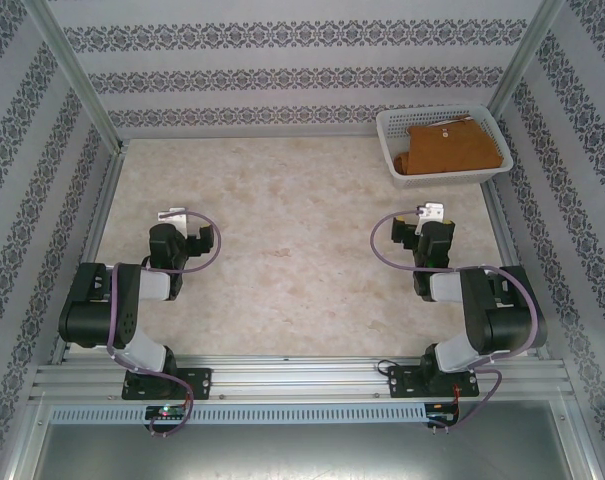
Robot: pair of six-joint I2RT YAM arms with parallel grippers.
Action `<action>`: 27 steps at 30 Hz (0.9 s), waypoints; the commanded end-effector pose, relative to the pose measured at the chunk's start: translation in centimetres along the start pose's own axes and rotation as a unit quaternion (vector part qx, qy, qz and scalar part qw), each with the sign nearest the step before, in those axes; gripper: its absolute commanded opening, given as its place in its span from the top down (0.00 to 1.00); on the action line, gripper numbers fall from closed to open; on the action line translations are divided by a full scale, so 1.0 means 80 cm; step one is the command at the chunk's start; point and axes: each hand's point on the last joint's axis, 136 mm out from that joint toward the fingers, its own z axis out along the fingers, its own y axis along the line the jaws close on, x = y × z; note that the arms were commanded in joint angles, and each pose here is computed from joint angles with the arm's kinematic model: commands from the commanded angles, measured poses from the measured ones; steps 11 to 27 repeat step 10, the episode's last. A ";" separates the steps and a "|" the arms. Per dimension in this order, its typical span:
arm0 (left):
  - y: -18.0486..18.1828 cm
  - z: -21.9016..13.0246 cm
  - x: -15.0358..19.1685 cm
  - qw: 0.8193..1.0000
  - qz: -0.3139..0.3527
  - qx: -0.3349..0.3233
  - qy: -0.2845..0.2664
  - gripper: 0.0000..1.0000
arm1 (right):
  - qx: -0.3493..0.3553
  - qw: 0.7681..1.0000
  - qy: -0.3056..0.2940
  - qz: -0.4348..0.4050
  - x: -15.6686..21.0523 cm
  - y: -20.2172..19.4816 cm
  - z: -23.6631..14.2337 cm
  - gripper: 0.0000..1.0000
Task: Roll up the long pants
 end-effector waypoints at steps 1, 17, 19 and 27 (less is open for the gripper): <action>-0.008 0.002 -0.015 1.000 0.012 0.012 -0.015 0.00 | -0.028 0.999 -0.021 0.004 -0.018 0.013 -0.001 0.02; -0.008 0.001 -0.015 1.000 0.012 0.013 -0.015 0.00 | -0.046 0.999 -0.021 0.007 -0.017 0.016 0.000 0.02; -0.008 0.001 -0.015 1.000 0.012 0.013 -0.015 0.00 | -0.046 0.999 -0.021 0.007 -0.017 0.016 0.000 0.02; -0.008 0.001 -0.015 1.000 0.012 0.013 -0.015 0.00 | -0.046 0.999 -0.021 0.007 -0.017 0.016 0.000 0.02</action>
